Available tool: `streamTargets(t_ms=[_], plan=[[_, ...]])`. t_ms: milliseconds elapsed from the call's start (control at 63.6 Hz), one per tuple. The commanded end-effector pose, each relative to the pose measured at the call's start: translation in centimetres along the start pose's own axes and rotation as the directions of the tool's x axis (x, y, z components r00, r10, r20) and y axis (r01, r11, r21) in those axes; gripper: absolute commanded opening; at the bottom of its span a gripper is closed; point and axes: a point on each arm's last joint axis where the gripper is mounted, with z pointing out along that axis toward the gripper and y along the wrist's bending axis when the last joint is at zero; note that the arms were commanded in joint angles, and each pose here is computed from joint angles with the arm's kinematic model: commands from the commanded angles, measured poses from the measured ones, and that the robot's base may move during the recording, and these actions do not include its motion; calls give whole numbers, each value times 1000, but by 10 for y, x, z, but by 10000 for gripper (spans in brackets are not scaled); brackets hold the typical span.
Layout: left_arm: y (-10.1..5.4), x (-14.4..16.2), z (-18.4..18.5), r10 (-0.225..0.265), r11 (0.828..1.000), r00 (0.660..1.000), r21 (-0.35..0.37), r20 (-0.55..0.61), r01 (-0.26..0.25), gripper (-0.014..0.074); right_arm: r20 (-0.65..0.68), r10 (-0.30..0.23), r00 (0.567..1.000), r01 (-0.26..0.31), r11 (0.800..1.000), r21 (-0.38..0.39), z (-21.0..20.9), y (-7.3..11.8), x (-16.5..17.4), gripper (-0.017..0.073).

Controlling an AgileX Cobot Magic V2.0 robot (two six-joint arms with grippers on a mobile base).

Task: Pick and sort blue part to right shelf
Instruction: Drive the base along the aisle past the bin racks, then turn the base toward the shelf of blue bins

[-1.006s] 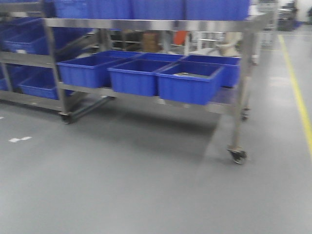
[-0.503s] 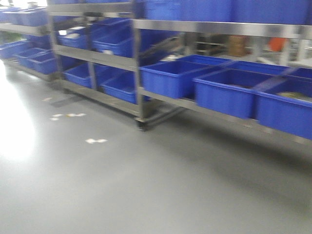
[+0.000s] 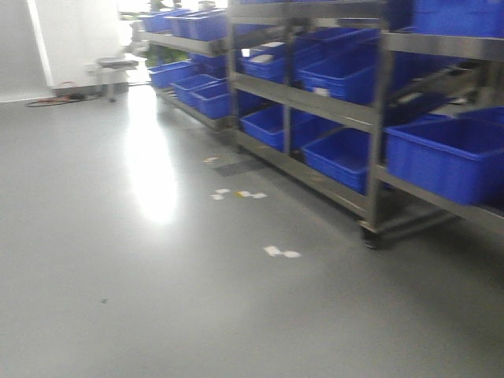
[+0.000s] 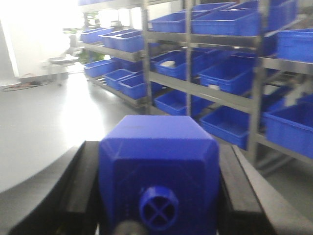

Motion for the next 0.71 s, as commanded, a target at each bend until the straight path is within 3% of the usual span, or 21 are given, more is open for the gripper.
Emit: streamTargets(t_ms=[0, 691], plan=[[1, -17, 0, -18, 1000, 994, -14, 107, 19, 408, 115, -15, 993, 14, 1000, 12, -1, -1, -18, 399], [1, -17, 0, -18, 1000, 994, -14, 107, 19, 408, 115, -15, 993, 14, 1000, 12, -1, -1, -18, 399]])
